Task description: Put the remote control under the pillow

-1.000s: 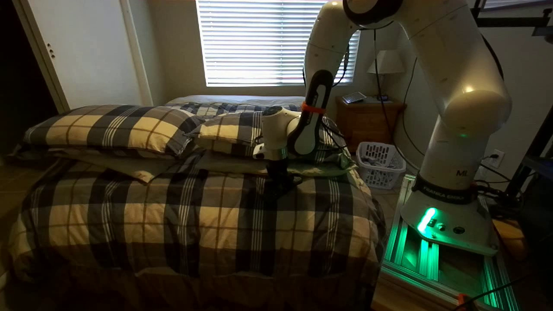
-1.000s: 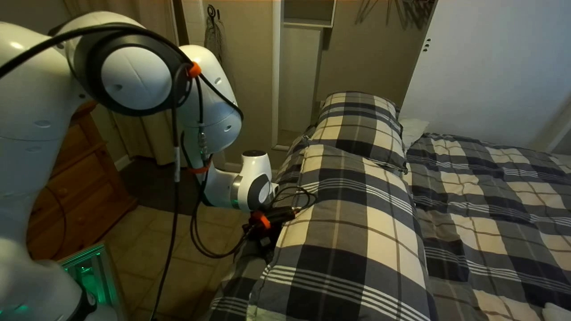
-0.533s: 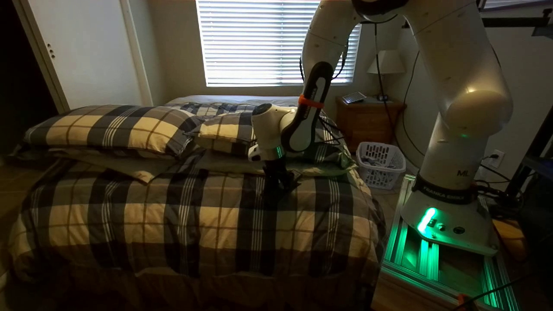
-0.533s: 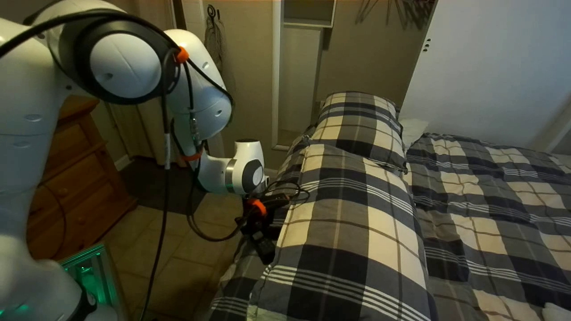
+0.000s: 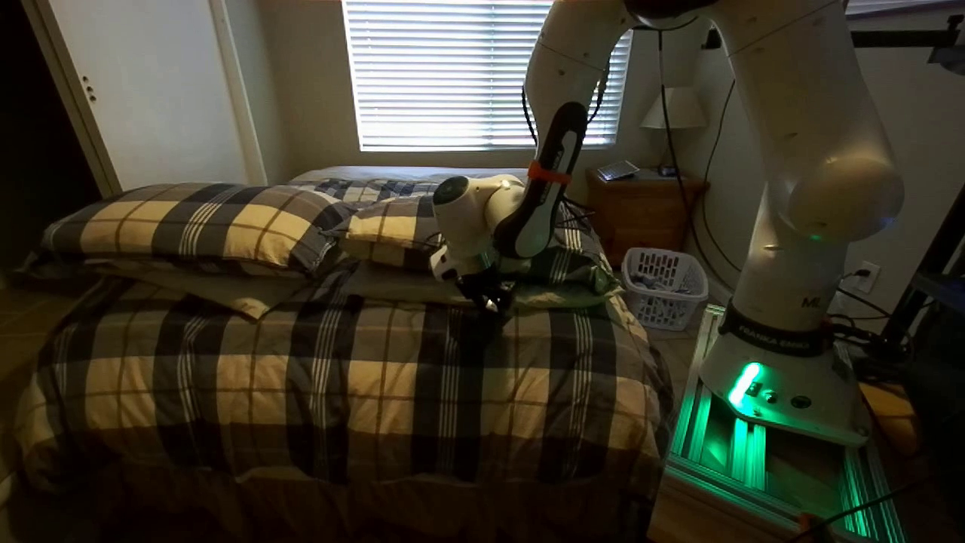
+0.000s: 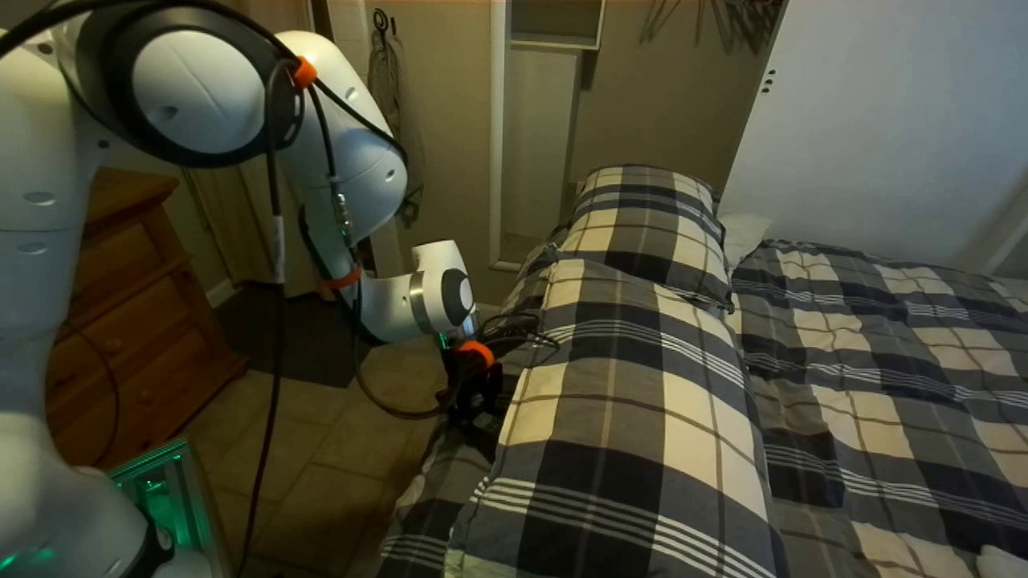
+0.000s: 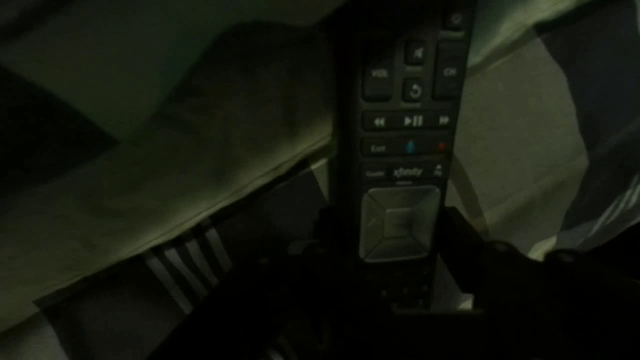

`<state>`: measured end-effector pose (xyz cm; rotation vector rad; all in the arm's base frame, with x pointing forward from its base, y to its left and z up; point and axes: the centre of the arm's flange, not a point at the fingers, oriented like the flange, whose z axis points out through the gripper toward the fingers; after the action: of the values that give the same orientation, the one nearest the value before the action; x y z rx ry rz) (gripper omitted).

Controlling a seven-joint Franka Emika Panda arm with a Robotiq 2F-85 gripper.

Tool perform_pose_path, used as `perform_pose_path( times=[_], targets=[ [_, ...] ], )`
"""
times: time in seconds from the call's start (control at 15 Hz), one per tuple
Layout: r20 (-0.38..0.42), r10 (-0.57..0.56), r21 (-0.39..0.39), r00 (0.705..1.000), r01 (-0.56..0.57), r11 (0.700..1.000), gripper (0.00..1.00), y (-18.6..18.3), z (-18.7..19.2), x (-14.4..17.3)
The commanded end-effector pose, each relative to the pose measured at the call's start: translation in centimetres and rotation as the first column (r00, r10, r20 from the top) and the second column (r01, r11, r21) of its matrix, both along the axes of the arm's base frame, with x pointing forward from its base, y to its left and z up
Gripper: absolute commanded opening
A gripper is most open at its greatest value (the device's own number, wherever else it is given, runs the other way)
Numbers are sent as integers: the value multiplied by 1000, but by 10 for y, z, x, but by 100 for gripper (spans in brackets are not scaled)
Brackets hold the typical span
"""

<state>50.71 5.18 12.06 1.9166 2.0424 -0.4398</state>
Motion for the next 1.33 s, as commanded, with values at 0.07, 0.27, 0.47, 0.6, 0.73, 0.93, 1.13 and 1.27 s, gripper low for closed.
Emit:
perform_pose_path(
  times=[0.07, 0.27, 0.47, 0.6, 0.73, 0.93, 1.13, 1.27],
  targets=[
    [67, 158, -75, 985, -153, 985, 28, -10, 22, 3],
    [88, 230, -109, 969, -220, 969, 28, -16, 33, 5],
    [100, 266, -123, 959, -253, 959, 28, -27, 41, 7],
    [122, 257, -86, 959, -248, 965, 28, -37, 44, 8],
    [187, 233, -33, 954, -231, 972, 28, -47, 55, 9],
    [299, 176, 57, 938, -202, 978, 28, -58, 73, 12],
    [359, 54, 163, 932, -120, 979, 28, -69, 80, 15],
    [376, -52, 231, 925, -40, 972, 28, -79, 76, 18]
  ],
)
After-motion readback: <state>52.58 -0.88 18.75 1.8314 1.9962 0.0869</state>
